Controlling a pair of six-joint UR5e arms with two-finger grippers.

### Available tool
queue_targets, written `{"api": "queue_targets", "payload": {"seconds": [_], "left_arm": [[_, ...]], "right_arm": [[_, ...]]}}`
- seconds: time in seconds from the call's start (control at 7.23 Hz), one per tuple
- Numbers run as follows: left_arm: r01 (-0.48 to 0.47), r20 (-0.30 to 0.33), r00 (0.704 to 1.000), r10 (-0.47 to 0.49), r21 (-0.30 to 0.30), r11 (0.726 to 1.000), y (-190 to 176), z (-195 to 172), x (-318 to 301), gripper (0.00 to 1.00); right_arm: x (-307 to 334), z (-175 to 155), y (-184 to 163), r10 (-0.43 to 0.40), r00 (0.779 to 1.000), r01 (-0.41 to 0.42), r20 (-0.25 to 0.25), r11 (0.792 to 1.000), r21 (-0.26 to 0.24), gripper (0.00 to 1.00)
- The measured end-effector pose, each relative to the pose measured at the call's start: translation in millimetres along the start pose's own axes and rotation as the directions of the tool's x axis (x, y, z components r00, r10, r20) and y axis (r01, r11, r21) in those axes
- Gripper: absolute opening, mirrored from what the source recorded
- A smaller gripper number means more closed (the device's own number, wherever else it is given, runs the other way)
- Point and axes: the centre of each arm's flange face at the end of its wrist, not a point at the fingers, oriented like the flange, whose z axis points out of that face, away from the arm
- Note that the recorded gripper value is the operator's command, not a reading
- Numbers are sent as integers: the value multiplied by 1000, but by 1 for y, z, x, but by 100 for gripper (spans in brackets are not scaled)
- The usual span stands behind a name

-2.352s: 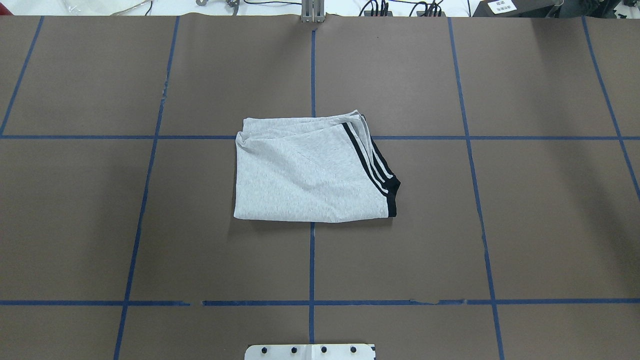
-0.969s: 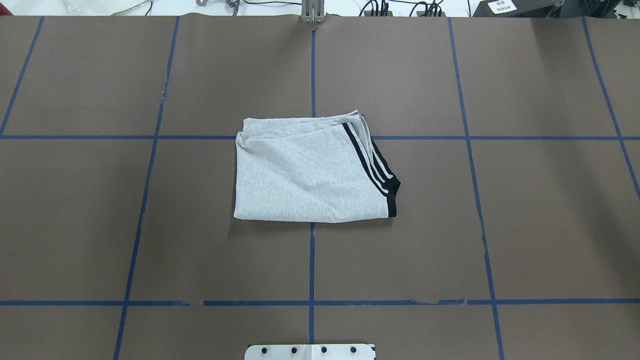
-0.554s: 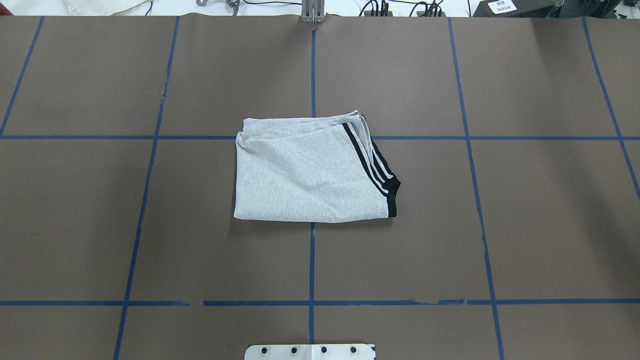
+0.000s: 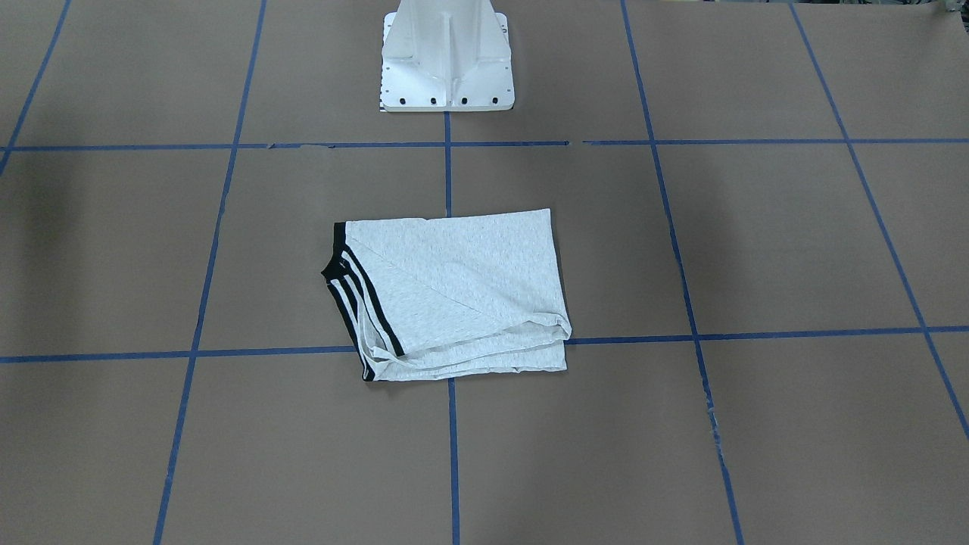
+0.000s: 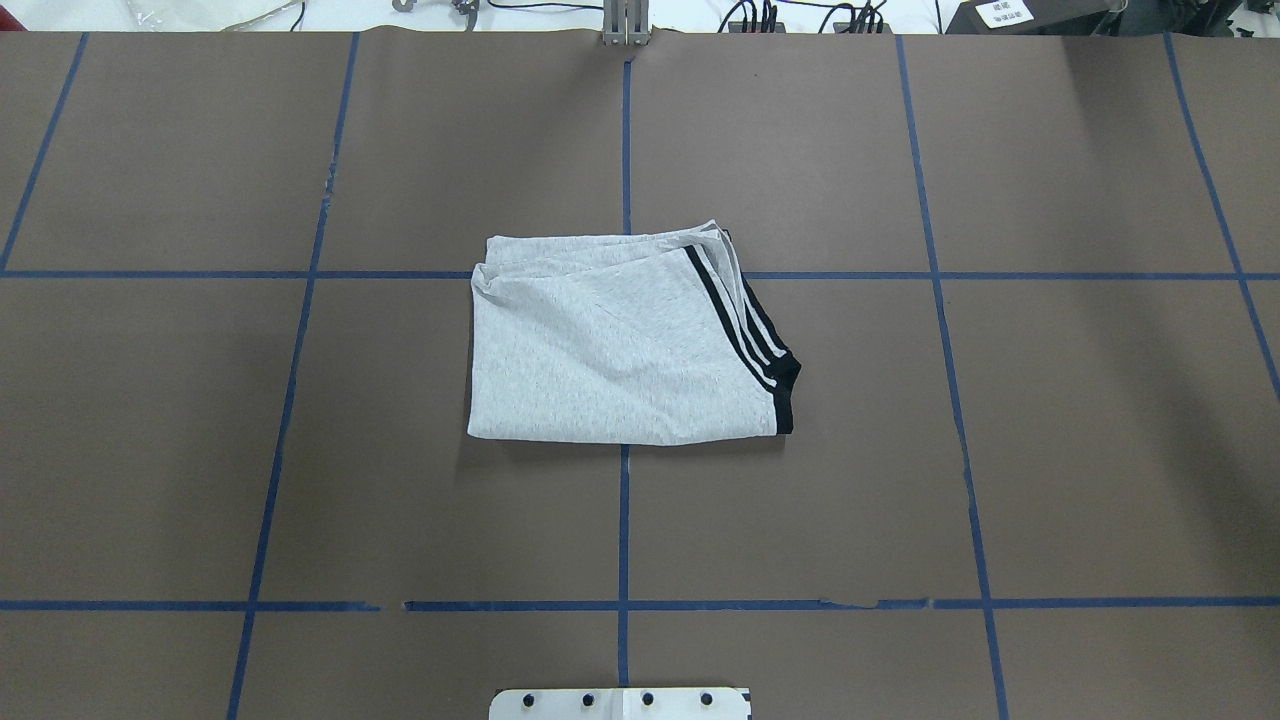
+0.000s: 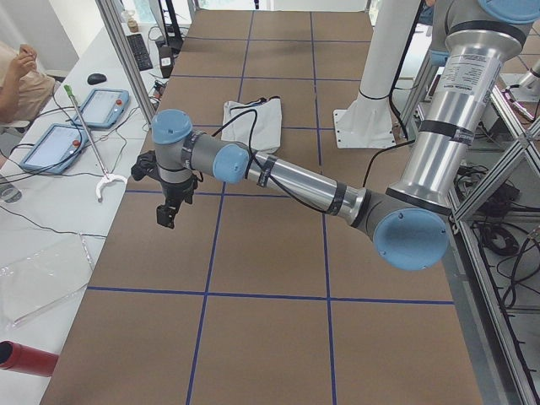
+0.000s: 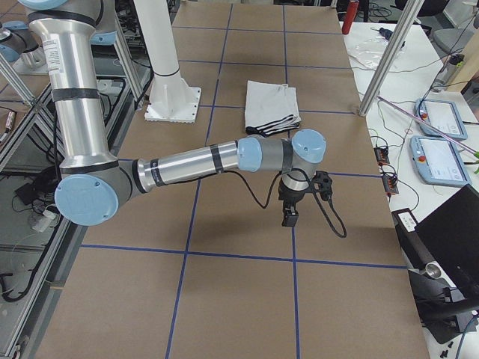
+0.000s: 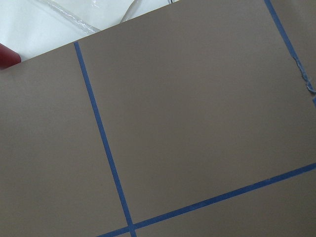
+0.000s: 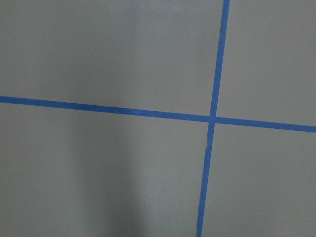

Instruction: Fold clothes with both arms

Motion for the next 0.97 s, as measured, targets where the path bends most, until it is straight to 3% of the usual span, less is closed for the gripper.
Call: {"api": "queue_targets", "payload": {"seconds": [0.97], "left_arm": [[2,-7,1000,-2,-4,1000,1,1,1,100]], "right_arm": [[-7,-1,-3,-7,1000,7,2,1000,2,100]]}}
